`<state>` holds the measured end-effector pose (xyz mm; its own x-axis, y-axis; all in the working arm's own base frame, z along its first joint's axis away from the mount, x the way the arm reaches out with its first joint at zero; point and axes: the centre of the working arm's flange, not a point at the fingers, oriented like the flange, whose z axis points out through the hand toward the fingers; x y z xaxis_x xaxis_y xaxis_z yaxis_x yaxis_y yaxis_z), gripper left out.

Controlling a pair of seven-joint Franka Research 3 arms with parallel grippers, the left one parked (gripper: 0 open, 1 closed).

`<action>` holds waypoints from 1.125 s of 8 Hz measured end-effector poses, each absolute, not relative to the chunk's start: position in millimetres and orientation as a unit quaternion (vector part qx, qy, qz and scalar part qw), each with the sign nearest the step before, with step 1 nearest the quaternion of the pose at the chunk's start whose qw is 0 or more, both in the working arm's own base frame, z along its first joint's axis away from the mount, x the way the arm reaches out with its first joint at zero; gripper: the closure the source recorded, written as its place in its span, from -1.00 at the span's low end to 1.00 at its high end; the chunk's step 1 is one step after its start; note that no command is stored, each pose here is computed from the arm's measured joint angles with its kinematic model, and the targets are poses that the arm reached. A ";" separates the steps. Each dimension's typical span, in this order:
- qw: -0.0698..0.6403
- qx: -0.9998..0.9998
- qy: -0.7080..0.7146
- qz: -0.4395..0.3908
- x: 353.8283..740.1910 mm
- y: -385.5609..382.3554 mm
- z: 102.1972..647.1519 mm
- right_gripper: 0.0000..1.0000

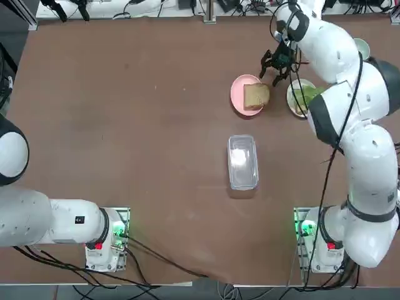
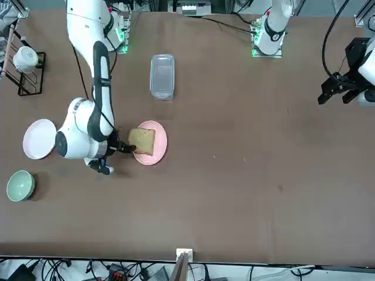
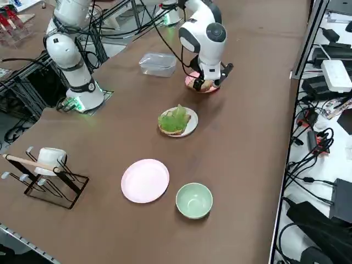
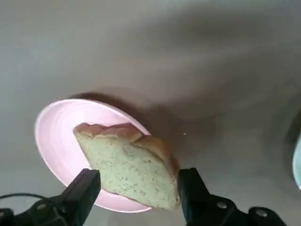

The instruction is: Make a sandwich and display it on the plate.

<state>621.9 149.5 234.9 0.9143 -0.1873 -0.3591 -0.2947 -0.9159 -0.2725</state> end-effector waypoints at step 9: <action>0.165 -0.968 0.089 0.167 612.7 141.3 217.3 -0.91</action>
<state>612.7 141.3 217.3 0.9283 -0.1163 -0.3531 -0.2267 -0.9299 -0.2897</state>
